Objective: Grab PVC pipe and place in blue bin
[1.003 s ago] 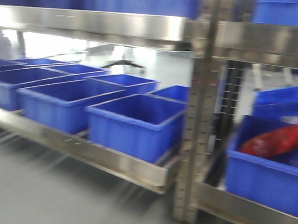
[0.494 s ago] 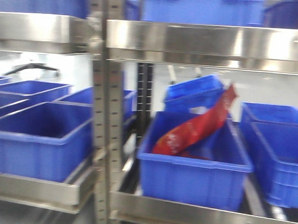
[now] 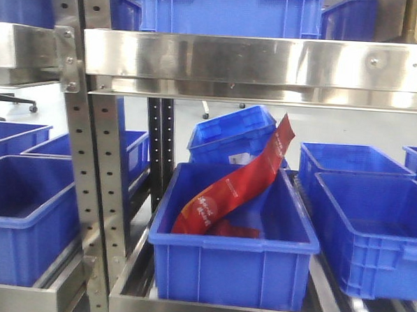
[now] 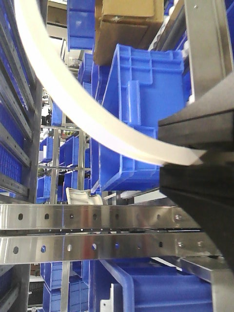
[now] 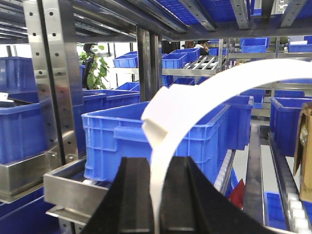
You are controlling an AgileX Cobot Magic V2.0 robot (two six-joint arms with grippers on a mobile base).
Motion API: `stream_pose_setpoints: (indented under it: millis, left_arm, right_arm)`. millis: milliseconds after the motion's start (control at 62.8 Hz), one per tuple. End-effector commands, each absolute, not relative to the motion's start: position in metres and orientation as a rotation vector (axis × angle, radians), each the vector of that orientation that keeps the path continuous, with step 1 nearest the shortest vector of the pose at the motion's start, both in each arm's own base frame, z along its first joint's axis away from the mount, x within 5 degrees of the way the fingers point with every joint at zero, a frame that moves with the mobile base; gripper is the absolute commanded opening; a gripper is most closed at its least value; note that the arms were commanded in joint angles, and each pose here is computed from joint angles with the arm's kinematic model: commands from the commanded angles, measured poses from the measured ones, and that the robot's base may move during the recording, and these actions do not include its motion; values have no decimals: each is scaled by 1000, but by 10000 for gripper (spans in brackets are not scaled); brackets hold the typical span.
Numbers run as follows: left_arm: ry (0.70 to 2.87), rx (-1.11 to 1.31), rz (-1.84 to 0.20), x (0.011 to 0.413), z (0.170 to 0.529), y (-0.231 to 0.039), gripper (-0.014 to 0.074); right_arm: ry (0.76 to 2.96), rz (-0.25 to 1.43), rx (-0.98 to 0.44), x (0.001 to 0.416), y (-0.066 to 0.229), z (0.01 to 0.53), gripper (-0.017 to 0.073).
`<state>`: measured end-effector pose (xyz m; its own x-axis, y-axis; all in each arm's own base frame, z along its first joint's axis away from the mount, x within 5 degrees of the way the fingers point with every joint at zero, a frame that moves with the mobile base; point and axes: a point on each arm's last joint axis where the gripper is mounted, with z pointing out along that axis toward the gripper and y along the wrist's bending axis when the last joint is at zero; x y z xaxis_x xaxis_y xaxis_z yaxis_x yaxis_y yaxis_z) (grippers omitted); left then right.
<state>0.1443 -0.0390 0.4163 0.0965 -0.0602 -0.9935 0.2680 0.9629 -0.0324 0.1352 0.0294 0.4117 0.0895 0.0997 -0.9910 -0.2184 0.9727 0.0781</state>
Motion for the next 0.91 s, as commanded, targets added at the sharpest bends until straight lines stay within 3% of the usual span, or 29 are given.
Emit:
stream_pose_setpoints:
  millis: [0, 892]
  left_arm:
    - [1423, 159, -256, 143, 420, -39, -111]
    - [1423, 159, -256, 143, 420, -39, -111]
  right_arm:
    - [1436, 231, -106, 135, 30, 413, -167]
    - [1436, 231, -106, 135, 30, 413, -167]
